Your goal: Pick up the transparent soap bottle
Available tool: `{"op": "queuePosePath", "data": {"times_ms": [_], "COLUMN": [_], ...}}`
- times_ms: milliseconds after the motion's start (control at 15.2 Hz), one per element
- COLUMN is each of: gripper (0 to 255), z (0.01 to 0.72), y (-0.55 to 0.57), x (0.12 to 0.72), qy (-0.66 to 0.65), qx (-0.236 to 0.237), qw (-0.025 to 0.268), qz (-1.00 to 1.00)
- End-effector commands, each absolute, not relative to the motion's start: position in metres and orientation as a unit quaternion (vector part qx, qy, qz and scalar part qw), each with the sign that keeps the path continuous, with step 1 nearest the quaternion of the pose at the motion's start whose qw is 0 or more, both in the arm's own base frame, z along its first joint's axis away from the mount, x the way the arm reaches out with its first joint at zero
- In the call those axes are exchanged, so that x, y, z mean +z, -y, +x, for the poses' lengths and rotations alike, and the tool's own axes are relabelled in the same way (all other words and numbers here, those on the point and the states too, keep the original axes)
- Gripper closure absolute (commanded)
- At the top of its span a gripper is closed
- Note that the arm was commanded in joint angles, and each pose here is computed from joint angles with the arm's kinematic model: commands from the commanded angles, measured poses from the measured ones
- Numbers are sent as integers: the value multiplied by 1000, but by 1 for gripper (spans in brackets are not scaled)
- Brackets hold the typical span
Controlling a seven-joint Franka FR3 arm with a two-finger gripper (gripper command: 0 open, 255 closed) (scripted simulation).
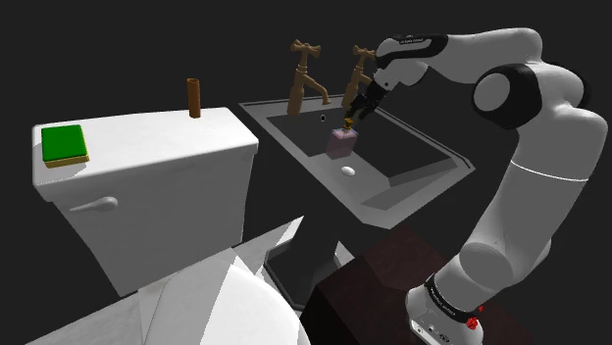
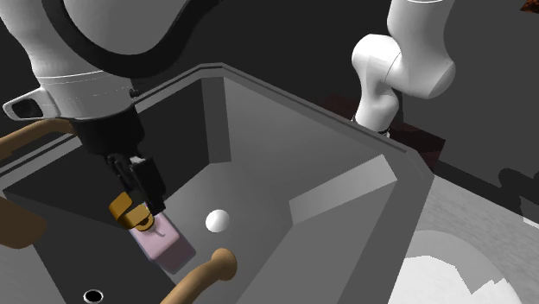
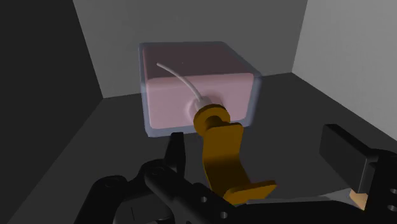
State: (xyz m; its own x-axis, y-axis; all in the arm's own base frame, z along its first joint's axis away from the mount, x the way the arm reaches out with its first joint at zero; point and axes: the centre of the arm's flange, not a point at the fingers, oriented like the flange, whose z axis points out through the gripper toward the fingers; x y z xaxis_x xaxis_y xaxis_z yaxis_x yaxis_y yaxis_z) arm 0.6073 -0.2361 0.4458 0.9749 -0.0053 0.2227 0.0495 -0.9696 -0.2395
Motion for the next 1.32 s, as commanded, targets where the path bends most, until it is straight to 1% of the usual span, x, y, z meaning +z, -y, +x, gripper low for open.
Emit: {"op": "queuePosePath", "data": {"times_ms": [0,462,528,990,1254], "gripper": [0,0,255,255,255], "z": [614,614,612,610,614], "y": [242,242,244,238,242], "x": [435,405,405,403,416], "qy": [11,11,11,11,11], "qx": [-114,-114,-114,-114,-114], "qw": [124,124,124,124,124], "qz": [-986,-986,-986,-986,-986]}}
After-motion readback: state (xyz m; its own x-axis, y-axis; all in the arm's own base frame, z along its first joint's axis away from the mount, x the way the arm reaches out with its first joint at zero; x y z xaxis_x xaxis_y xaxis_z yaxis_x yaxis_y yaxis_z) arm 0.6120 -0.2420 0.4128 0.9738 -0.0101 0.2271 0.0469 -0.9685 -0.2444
